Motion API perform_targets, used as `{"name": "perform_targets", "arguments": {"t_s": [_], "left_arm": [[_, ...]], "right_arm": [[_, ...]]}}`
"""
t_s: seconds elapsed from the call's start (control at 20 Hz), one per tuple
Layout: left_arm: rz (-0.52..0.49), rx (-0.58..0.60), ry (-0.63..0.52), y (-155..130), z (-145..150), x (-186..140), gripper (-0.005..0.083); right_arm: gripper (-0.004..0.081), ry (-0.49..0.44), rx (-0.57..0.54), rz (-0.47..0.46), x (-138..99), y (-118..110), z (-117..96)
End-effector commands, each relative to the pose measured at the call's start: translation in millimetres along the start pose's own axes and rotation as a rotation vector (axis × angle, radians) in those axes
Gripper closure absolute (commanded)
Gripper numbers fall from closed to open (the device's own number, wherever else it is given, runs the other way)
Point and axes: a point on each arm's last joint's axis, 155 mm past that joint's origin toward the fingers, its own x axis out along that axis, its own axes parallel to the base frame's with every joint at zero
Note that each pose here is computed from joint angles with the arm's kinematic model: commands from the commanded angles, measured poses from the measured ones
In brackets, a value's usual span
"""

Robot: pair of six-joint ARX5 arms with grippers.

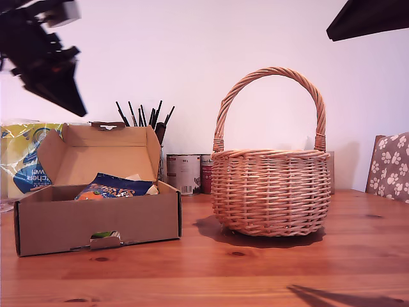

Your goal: Move the bags of Easter eggs from the cardboard box on the left into the woven basket on the right side.

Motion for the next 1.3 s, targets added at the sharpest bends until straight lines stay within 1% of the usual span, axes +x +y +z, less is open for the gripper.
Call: {"name": "perform_targets", "arguments": {"t_s": [0.0,0.05,0.1,0.15,0.35,0.45,0.6,0.75,0.85,0.95,1.15,1.2,1.25], "left_arm": [[-0.032,-0.013,0.024,-4,-12,9,0.0359],[-0.018,-0.012,0.024,1,-13,11,0.0109],[-0.015,-0.011,0.022,3,-13,16,-0.0037],[-0.015,-0.010,0.020,4,-13,21,0.0002],[-0.033,-0.025,0.062,10,-32,59,0.0002],[-0.021,-0.029,0.084,16,-43,79,0.0002],[-0.020,-0.055,0.148,19,-68,101,0.0002],[-0.049,-0.075,0.215,12,-92,117,0.0002],[-0.084,-0.088,0.244,5,-104,124,0.0002],[-0.123,-0.108,0.258,-8,-108,129,0.0004],[-0.141,-0.119,0.271,-17,-109,131,0.0017],[-0.142,-0.126,0.275,-18,-110,131,0.0042],[-0.146,-0.126,0.282,-20,-111,131,0.0113]], "right_arm": [[0.0781,0.000,-0.007,0.008,2,2,-4],[0.0781,-0.003,-0.007,0.007,2,2,-3],[0.0781,-0.010,-0.008,0.008,2,2,-1],[0.0781,-0.016,-0.009,0.008,2,2,0],[0.0781,-0.016,-0.009,0.008,2,2,0],[0.0781,-0.017,-0.009,0.008,2,2,1],[0.0781,-0.017,-0.009,0.008,2,2,1],[0.0781,-0.016,-0.009,0.008,2,2,0],[0.0781,-0.016,-0.008,0.008,2,2,0],[0.0781,-0.017,-0.008,0.008,2,2,1],[0.0781,-0.017,-0.008,0.008,2,2,1],[0.0781,-0.017,-0.008,0.008,2,2,1],[0.0781,-0.016,-0.008,0.008,2,2,0]]}}
